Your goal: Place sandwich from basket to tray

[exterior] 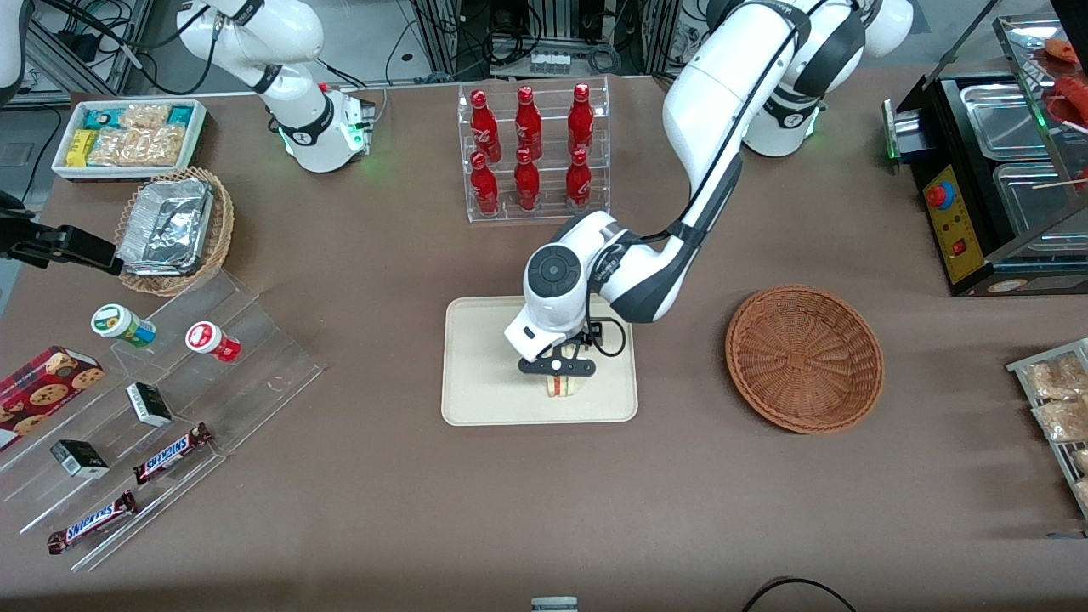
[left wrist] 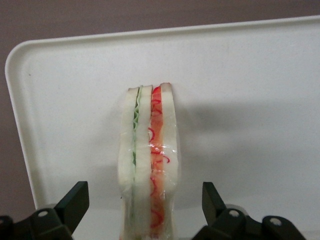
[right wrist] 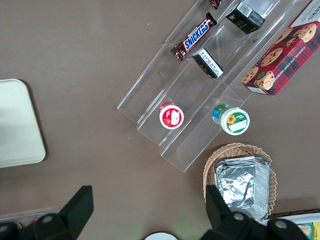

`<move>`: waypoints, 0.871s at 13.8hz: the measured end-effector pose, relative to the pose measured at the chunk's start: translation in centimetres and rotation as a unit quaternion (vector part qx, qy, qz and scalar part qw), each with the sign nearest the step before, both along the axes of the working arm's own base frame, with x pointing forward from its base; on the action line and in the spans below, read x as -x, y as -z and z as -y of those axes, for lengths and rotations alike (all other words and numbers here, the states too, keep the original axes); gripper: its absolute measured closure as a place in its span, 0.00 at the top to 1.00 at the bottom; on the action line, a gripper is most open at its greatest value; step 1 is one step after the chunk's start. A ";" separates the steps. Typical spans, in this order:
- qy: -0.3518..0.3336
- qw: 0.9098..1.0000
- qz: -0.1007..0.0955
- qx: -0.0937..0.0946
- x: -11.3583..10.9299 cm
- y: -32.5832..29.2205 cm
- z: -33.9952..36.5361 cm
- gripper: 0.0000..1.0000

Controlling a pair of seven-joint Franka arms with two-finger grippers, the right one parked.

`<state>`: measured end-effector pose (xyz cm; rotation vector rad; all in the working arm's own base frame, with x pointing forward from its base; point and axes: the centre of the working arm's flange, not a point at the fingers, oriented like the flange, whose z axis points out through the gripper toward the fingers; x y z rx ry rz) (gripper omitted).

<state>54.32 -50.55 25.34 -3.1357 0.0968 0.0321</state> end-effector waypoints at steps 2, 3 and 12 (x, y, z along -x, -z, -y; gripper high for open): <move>-0.002 1.000 0.002 -0.005 -0.3 -2.1 -0.3 1.00; -0.005 1.000 0.005 -0.007 -0.6 -3.6 -0.7 1.00; -0.084 0.996 0.010 0.041 -10.6 -17.4 -19.3 1.00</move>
